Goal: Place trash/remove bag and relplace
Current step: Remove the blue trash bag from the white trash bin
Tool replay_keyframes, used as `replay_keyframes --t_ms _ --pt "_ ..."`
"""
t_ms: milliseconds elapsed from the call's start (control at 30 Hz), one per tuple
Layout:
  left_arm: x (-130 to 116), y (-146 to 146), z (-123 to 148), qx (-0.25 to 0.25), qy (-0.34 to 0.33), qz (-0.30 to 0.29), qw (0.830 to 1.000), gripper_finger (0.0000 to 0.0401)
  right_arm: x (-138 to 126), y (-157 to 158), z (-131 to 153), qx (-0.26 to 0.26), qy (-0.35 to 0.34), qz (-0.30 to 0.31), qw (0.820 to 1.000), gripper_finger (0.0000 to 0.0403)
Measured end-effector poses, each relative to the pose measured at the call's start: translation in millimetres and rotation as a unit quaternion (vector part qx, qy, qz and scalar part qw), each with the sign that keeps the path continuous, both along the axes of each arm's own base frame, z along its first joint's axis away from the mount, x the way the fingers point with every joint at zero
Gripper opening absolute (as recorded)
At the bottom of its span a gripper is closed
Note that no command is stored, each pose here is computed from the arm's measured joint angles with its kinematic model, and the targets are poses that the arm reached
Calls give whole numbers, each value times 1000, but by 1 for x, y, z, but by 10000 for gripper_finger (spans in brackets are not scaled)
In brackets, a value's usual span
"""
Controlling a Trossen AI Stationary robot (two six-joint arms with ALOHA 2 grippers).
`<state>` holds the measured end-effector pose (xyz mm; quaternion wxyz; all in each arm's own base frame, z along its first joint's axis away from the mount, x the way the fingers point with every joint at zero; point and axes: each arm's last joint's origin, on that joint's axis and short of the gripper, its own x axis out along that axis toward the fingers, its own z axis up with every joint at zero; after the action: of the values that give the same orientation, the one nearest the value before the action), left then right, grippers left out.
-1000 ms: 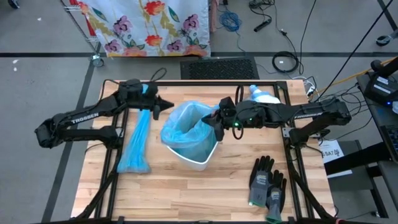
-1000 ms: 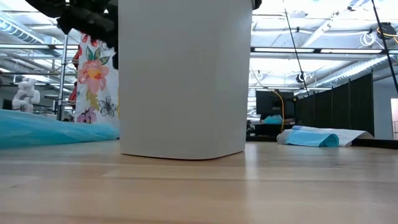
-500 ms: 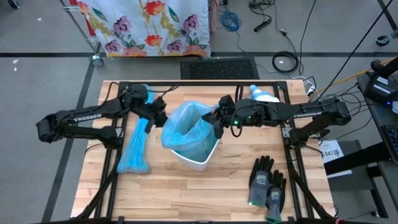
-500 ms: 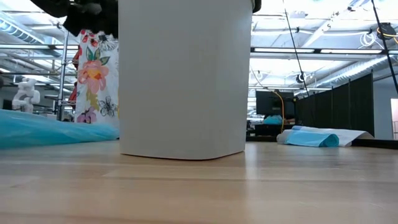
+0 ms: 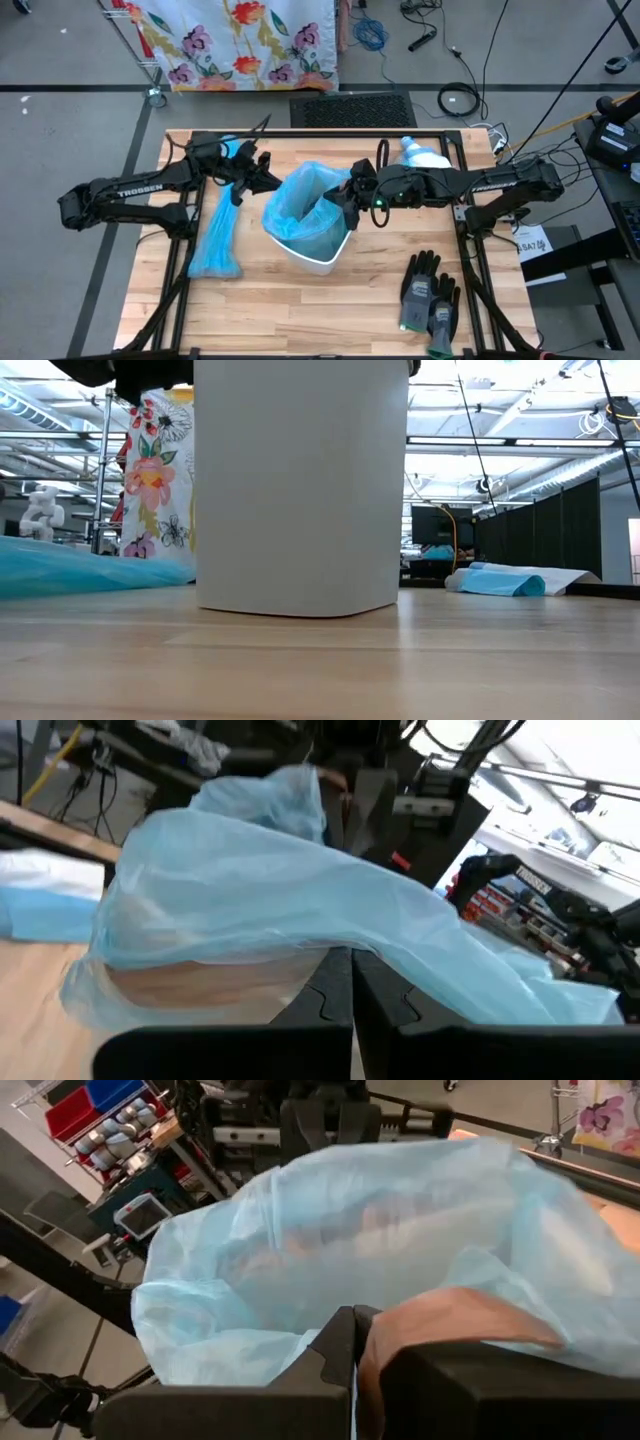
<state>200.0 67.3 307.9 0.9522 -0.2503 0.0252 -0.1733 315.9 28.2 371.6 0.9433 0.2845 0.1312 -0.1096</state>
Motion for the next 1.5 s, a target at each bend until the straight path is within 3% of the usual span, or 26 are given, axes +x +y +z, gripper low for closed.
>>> replay_keyframes --t_ms 500,1100,1233,1367,1500 --pt "2 -12 23 -13 -91 4 996 0 14 5 -10 -10 -1 10 1000 0" --pt "-5 -18 87 31 -192 -5 981 0 13 5 -13 -41 21 20 999 0" --pt "-5 -22 88 34 -193 -17 980 0 11 4 -17 -27 43 15 999 0" --pt "-6 -26 92 41 -218 -28 975 0 6 4 -31 -9 110 7 994 0" --pt "-7 -29 93 43 -221 -42 973 0 4 3 -31 -16 119 7 993 0"
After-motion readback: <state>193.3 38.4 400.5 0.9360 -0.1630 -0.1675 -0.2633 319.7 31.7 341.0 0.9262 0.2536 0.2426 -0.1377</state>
